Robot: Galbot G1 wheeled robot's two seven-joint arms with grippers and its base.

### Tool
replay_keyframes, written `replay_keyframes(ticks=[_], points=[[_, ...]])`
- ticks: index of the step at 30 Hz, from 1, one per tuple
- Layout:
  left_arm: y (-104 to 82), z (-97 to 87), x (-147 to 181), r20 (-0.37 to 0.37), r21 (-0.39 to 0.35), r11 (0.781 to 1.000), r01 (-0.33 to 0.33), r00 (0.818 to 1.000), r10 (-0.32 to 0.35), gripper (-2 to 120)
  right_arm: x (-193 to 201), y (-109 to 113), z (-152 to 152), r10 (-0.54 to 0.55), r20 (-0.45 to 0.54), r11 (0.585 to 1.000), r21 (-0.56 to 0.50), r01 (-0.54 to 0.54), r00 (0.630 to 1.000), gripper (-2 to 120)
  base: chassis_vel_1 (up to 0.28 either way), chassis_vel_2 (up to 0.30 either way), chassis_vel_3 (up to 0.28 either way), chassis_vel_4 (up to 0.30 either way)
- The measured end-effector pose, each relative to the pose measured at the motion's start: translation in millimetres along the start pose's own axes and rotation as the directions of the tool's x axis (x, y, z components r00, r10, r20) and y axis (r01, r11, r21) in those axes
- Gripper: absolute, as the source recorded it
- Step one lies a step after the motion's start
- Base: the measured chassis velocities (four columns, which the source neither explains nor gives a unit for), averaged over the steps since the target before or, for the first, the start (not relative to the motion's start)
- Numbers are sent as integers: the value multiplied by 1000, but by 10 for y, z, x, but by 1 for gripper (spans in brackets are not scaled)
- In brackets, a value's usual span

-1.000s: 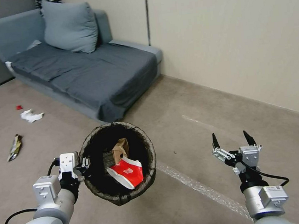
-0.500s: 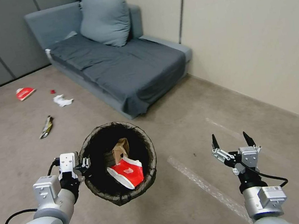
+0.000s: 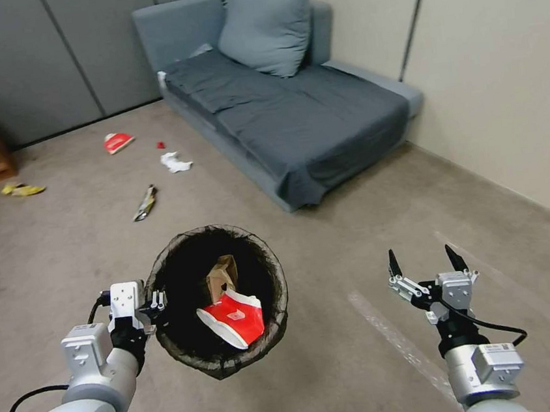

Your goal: Pick up the trash bin, then pick up the garbage from the floor and place it into the trash bin.

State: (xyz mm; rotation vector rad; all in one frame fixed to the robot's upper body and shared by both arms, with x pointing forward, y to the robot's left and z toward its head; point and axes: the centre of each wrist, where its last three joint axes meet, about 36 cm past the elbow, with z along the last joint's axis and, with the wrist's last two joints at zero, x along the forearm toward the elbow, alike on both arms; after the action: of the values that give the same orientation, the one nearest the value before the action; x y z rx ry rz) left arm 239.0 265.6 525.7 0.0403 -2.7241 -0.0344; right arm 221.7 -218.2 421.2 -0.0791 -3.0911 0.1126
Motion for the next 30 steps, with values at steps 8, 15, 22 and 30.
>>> replay_keyframes(ticks=[8, 15, 22, 30], points=[[0, 10, 6, -5, -1, 1000, 1, 1000, -1, 1, -2, 14, 15, -3, -4, 1000, -2, 3, 1000, 100, 102, 98, 96, 100], [1, 11, 6, -6, -1, 1000, 2, 1000, -2, 1, -9, 21, 21, -4, -6, 1000, -3, 4, 1000, 100, 100, 97, 99, 104], [2, 3, 2, -1, 0, 1000, 4, 1000, -4, 1, -27, 8, 33, 5, -8, 1000, -2, -5, 1000, 100, 101, 104, 88, 91], [1, -4, -2, 3, 0, 1000, 5, 1000, -5, 1, -45, 5, 49, 10, -13, 1000, -4, -10, 1000, 100, 93, 98, 91, 90]])
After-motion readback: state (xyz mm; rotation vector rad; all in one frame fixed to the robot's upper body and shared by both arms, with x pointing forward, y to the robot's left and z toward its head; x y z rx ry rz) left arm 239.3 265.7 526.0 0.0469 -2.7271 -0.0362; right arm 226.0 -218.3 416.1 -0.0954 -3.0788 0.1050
